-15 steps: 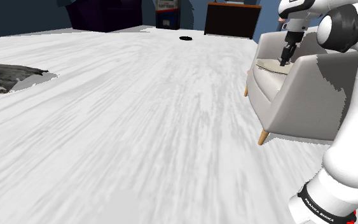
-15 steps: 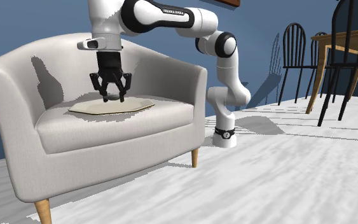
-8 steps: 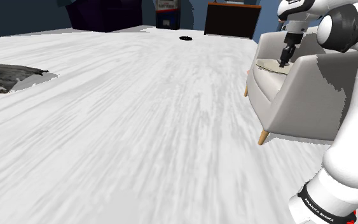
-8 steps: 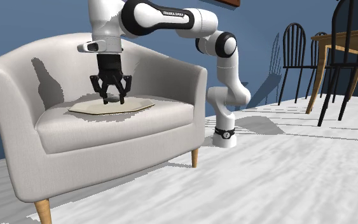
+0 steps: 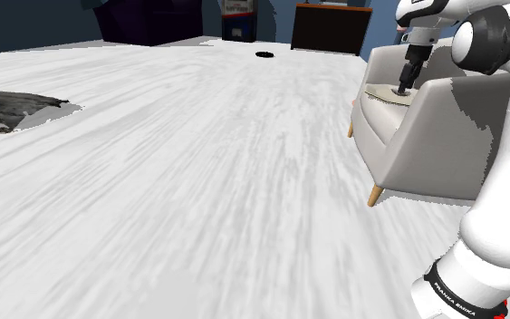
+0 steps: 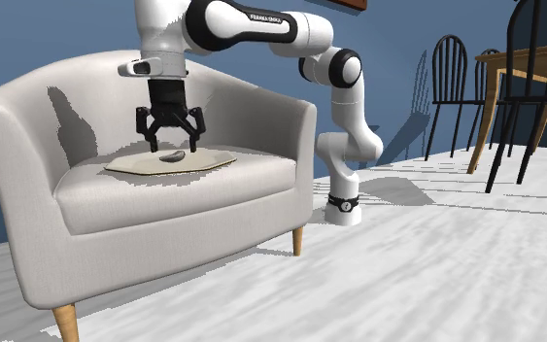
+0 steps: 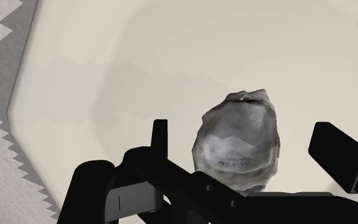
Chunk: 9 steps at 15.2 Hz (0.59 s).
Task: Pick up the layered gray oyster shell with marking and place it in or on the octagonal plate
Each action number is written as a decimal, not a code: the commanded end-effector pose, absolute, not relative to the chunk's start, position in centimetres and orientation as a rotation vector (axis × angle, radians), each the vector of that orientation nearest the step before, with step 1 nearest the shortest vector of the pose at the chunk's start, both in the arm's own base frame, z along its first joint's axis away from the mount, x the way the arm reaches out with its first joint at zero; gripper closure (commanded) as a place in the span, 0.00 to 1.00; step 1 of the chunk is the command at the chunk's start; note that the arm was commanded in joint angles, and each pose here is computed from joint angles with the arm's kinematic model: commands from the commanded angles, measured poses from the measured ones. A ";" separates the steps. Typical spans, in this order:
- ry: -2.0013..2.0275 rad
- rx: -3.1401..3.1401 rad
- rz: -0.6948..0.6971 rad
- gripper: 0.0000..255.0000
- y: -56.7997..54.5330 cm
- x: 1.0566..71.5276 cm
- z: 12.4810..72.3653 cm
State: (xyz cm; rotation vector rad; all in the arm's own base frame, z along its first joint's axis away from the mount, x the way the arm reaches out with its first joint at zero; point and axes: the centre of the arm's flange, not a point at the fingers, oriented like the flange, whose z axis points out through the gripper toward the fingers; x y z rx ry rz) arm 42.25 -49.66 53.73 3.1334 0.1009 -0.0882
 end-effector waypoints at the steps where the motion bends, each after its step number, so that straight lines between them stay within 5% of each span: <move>1: 0.101 3.134 -0.088 0.00 -49.8 42.3 55.7; 9: 0.101 3.134 -0.088 0.00 -49.7 42.5 58.1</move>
